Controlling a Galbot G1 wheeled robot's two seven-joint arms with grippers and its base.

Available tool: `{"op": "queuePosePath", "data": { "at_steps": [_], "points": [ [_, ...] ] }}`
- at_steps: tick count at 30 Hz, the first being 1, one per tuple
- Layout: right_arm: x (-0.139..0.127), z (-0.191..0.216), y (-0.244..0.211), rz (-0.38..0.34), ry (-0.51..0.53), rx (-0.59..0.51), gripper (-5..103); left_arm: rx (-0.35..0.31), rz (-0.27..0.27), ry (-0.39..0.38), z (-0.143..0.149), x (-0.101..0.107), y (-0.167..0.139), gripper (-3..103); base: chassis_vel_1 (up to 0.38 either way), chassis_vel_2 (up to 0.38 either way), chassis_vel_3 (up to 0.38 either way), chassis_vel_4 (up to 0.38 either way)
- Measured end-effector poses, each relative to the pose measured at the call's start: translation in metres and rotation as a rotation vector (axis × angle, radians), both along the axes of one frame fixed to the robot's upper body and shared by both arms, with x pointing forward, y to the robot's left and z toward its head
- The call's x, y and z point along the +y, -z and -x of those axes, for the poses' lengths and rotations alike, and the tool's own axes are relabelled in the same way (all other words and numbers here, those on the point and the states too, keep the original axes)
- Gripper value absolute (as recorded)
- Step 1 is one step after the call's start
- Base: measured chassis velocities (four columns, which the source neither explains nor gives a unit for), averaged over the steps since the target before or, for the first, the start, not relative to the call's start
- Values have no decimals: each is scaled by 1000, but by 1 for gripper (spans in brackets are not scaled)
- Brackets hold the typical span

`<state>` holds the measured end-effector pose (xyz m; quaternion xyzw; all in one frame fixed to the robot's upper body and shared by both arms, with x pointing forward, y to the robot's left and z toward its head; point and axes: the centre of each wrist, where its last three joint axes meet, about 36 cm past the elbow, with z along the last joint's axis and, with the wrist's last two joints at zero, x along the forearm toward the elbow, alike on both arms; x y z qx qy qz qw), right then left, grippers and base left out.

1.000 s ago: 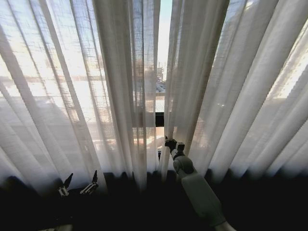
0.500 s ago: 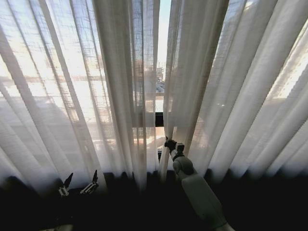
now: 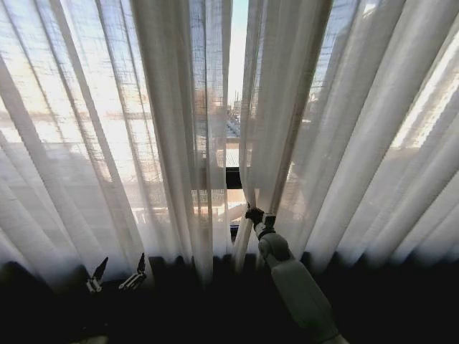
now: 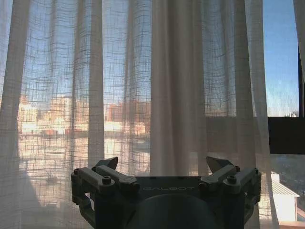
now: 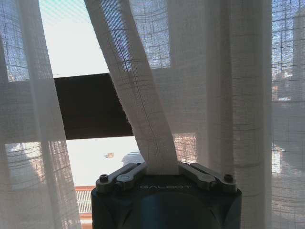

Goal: Open the curtains by pulling them apart, changing their state from closed to fully open.

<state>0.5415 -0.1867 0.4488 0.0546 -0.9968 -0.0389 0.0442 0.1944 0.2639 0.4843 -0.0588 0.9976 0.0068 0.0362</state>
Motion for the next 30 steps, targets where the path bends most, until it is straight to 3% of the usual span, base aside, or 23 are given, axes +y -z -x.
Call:
{"op": "queuePosePath", "data": {
  "at_steps": [30],
  "points": [
    [-20,6,3,-6,39,6,0,-6,-3,-3,5,-1,5,100,-338,-331,334,336]
  ]
}}
